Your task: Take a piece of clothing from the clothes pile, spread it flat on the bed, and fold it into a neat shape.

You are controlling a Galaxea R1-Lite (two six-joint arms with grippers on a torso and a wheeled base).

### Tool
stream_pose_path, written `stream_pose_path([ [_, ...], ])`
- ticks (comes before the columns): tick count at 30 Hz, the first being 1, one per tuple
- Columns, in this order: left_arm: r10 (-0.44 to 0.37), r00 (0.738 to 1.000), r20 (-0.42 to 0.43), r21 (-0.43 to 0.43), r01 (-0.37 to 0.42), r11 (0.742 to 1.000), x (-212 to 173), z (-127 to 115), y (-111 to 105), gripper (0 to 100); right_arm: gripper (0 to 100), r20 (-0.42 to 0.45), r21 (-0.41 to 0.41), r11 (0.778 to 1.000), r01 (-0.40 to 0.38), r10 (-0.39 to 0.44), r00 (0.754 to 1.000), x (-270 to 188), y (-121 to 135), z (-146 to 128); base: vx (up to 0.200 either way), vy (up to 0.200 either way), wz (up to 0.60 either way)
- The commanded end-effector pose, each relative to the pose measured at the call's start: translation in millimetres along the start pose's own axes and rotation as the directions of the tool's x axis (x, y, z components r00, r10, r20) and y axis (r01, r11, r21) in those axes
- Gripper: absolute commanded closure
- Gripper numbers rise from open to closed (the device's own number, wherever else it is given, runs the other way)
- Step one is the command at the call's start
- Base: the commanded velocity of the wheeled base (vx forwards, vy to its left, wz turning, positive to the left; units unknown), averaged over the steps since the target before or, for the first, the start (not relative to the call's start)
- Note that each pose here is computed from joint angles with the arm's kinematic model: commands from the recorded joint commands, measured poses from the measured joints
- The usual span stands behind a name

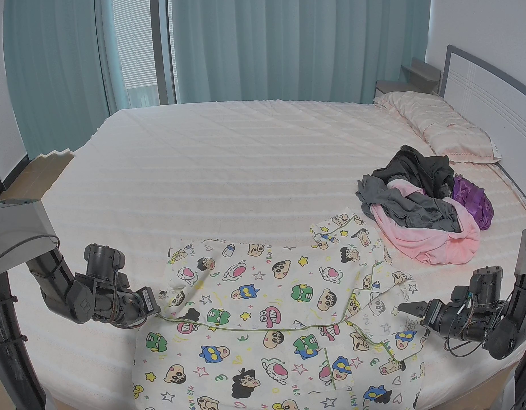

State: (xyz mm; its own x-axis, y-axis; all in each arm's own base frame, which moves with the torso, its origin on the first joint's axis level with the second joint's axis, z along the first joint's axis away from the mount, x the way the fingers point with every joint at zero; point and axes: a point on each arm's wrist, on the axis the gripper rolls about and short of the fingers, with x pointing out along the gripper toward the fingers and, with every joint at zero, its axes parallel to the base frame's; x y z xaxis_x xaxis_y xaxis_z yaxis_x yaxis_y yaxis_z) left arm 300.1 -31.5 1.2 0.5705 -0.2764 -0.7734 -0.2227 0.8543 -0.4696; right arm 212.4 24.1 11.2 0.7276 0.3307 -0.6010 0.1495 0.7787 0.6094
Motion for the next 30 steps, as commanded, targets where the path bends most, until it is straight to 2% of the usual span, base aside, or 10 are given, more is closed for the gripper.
stream_pose_path([
  [1,-0.01,1.0,0.017,0.013,0.01,1.0,-19,-6,-4,100,0,-0.001,-0.003,1.0,-0.003,0.003,1.0,-1,1,-1,0.0,0.0,0.0],
  [5,-0.009,1.0,0.02,0.024,0.008,1.0,-27,-12,-7,100,0,-0.001,-0.003,1.0,-0.003,0.003,1.0,-1,1,-1,0.0,0.0,0.0],
  [10,0.072,0.996,0.046,0.036,-0.073,0.997,-28,-25,-9,100,0,0.0,-0.003,1.0,-0.004,0.004,1.0,-1,1,-1,0.0,0.0,0.0],
  [13,0.066,0.995,0.075,0.029,-0.069,0.997,-30,-28,-9,100,0,0.0,-0.003,1.0,-0.004,0.004,1.0,-1,1,-1,0.0,0.0,0.0],
  [18,0.073,0.982,0.176,0.007,-0.076,0.997,-32,-28,-9,100,0,0.002,-0.004,1.0,-0.006,0.006,1.0,-2,2,0,0.0,0.0,0.0],
  [30,0.12,0.965,0.232,0.054,-0.136,0.989,-35,-55,-18,100,0,0.001,-0.004,1.0,-0.005,0.005,1.0,-2,1,-1,0.0,0.0,0.0],
])
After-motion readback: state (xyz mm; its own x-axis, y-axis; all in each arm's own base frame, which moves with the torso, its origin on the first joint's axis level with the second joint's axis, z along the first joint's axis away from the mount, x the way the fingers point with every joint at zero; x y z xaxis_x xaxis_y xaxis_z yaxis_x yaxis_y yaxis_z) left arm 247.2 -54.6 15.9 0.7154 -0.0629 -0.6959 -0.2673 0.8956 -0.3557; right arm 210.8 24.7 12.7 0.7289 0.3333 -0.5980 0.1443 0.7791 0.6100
